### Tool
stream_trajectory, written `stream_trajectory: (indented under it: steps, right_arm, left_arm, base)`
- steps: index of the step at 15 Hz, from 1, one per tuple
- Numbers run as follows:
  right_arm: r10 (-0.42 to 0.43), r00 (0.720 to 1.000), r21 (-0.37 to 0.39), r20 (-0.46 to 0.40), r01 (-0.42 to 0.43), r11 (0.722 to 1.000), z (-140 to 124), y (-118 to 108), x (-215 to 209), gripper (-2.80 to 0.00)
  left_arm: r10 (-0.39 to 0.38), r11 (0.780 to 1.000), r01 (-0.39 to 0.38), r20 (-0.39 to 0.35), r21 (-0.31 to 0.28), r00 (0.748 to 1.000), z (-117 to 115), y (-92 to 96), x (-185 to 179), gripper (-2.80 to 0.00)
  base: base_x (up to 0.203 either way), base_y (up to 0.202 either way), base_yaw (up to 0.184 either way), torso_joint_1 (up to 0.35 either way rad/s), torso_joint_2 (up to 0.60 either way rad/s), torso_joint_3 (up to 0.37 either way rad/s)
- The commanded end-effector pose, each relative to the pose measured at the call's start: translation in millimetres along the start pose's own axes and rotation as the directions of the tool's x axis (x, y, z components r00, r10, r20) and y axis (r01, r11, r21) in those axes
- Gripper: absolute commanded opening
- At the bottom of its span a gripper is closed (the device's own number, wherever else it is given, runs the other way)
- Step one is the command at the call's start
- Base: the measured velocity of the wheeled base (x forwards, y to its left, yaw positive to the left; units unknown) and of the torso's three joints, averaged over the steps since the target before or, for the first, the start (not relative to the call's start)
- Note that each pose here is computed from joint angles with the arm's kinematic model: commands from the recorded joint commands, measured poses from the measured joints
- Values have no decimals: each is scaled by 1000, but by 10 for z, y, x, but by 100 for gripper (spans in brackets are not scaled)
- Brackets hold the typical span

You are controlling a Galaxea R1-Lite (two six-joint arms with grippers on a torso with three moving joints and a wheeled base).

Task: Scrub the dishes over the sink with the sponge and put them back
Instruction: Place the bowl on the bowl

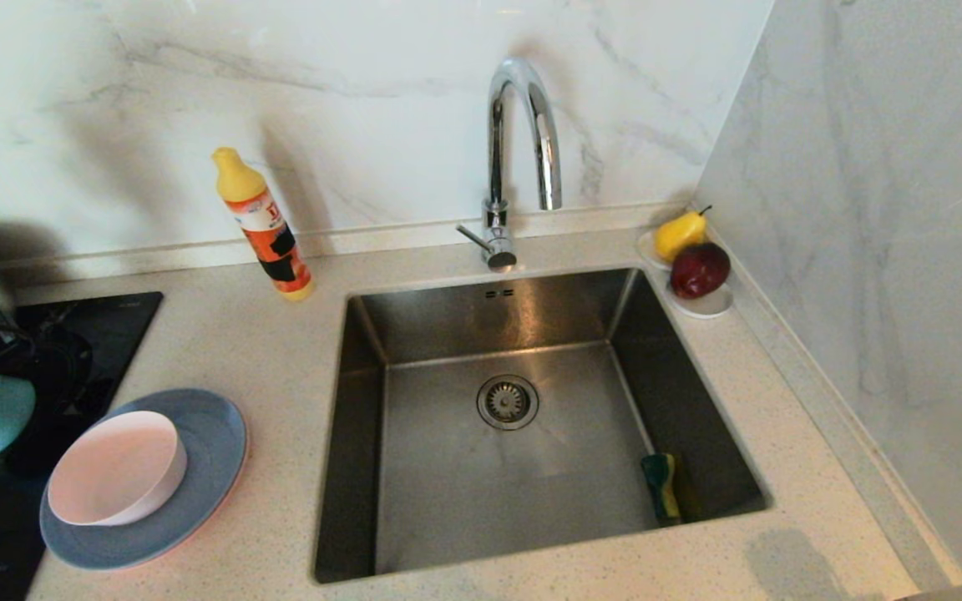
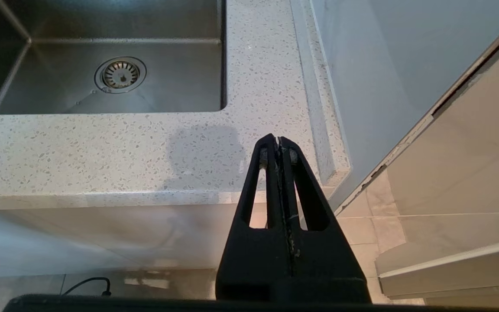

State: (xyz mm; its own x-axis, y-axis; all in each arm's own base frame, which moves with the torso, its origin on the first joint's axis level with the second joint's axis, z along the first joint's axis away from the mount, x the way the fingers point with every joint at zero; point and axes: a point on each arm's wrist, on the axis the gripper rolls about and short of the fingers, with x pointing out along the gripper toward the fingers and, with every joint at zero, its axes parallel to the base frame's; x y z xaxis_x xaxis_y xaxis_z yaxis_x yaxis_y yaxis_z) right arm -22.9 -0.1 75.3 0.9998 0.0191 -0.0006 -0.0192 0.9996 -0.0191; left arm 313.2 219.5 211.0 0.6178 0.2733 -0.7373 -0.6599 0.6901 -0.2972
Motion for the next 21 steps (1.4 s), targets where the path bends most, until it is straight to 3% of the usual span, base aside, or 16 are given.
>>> stream_trajectory:
  steps: [1, 4, 7, 9, 16, 21]
  right_arm:
    - [1, 1000, -1, 2, -1, 1000, 0, 0, -1, -280]
    - [2, 1000, -1, 2, -2, 1000, 0, 0, -1, -280]
    - [1, 1000, -1, 2, -1, 1000, 0, 0, -1, -280]
    - [1, 1000, -1, 2, -1, 1000, 0, 0, -1, -280]
    - [1, 1000, -1, 2, -1, 1000, 0, 0, -1, -280]
    - [1, 1000, -1, 2, -1, 1000, 0, 0, -1, -280]
  left_arm:
    - [-35, 999, 34, 35, 29, 999, -27, -164, -392, -280]
    - [-100, 990, 100, -6, 103, 995, -257, -502, -772, -280]
    - [-173, 962, 183, -67, 200, 983, -627, -900, -1054, -280]
    - [-148, 956, 167, -97, 242, 984, -887, -1090, -1092, -280]
    - [-74, 950, 115, -149, 290, 986, -1430, -1005, -860, -280]
    - [-67, 951, 106, -140, 291, 988, -1508, -974, -755, -280]
  base:
    - [0, 0, 0, 0, 0, 0]
    - [0, 0, 0, 0, 0, 0]
    - [0, 0, 0, 0, 0, 0]
    - [0, 0, 0, 0, 0, 0]
    - [0, 0, 0, 0, 0, 0]
    - [0, 0, 0, 0, 0, 0]
